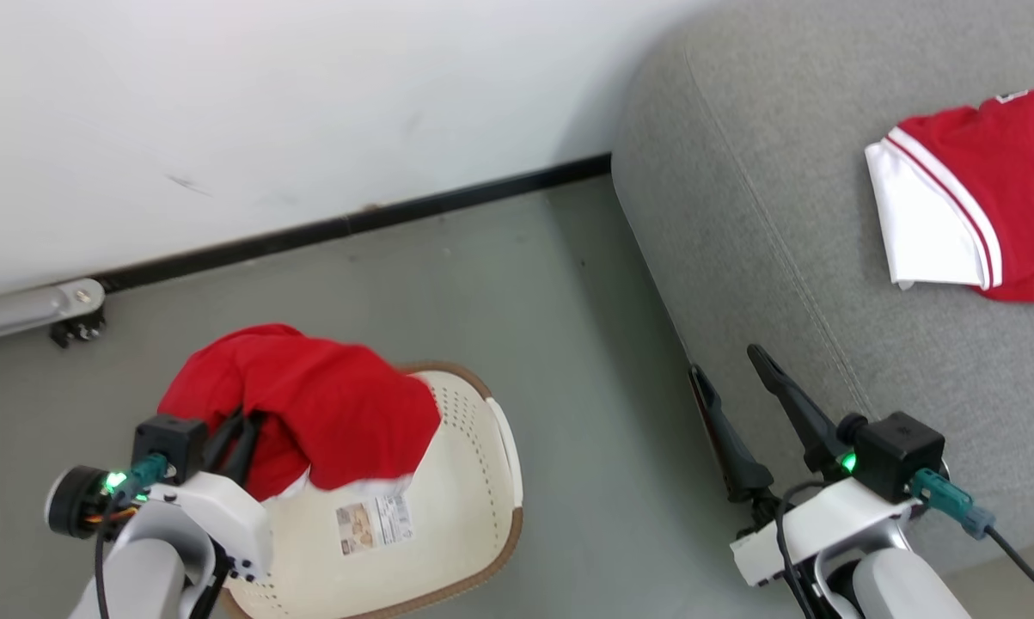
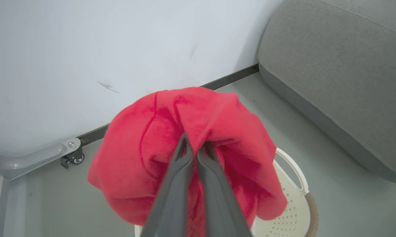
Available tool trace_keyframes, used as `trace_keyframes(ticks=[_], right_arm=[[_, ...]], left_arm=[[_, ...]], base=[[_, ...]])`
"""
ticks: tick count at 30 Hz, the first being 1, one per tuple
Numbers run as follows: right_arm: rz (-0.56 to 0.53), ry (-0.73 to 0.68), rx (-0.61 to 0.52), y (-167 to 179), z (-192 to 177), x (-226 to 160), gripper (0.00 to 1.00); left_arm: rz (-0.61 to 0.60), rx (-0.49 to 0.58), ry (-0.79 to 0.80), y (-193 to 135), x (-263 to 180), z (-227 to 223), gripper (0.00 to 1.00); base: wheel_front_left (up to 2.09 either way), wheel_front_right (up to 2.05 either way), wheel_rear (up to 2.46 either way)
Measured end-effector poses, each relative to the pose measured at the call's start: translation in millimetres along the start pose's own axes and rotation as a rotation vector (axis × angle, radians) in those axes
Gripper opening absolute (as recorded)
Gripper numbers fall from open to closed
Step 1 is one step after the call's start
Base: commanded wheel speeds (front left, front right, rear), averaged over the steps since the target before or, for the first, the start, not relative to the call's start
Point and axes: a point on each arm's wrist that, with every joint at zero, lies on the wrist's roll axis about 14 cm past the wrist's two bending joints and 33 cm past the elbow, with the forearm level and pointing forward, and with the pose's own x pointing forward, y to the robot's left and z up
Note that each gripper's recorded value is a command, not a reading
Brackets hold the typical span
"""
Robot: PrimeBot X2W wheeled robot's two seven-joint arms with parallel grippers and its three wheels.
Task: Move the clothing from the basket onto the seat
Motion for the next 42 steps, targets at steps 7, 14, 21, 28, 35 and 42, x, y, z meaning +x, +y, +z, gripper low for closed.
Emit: trace_keyframes(ticks=[7, 14, 21, 28, 35, 42], right_arm=[[0.011, -0.043, 0.001, 4.9, 15.3, -5.6, 1.0], [0.017, -0.03, 0.015, 10.6, 11.6, -22.0, 1.0], [0.028, -0.043, 0.01, 15.6, 15.9, -32.1, 1.0], [0.047, -0.052, 0.007, 22.6, 18.6, -40.4, 1.0], [0.062, -0.08, -0.002, 27.2, 27.5, -43.6, 1.0], [0.075, -0.084, 0.0, 32.3, 28.3, -51.1, 1.0]], left_arm=[[0.026, -0.021, -0.077, -7.5, -24.7, 21.4, 0.0], [0.047, -0.047, -0.157, -15.4, -49.5, 40.2, 0.0], [0.071, -0.084, -0.258, -20.1, -72.2, 64.9, 0.0], [0.098, -0.105, -0.335, -23.0, -93.0, 82.2, 0.0], [0.121, -0.115, -0.386, -24.2, -112.9, 90.0, 0.0], [0.129, -0.133, -0.446, -29.0, -128.1, 102.2, 0.0]], base=[[0.0, 0.0, 0.0], [0.0, 0.0, 0.0], [0.0, 0.0, 0.0], [0.0, 0.0, 0.0], [0.0, 0.0, 0.0], [0.0, 0.0, 0.0]])
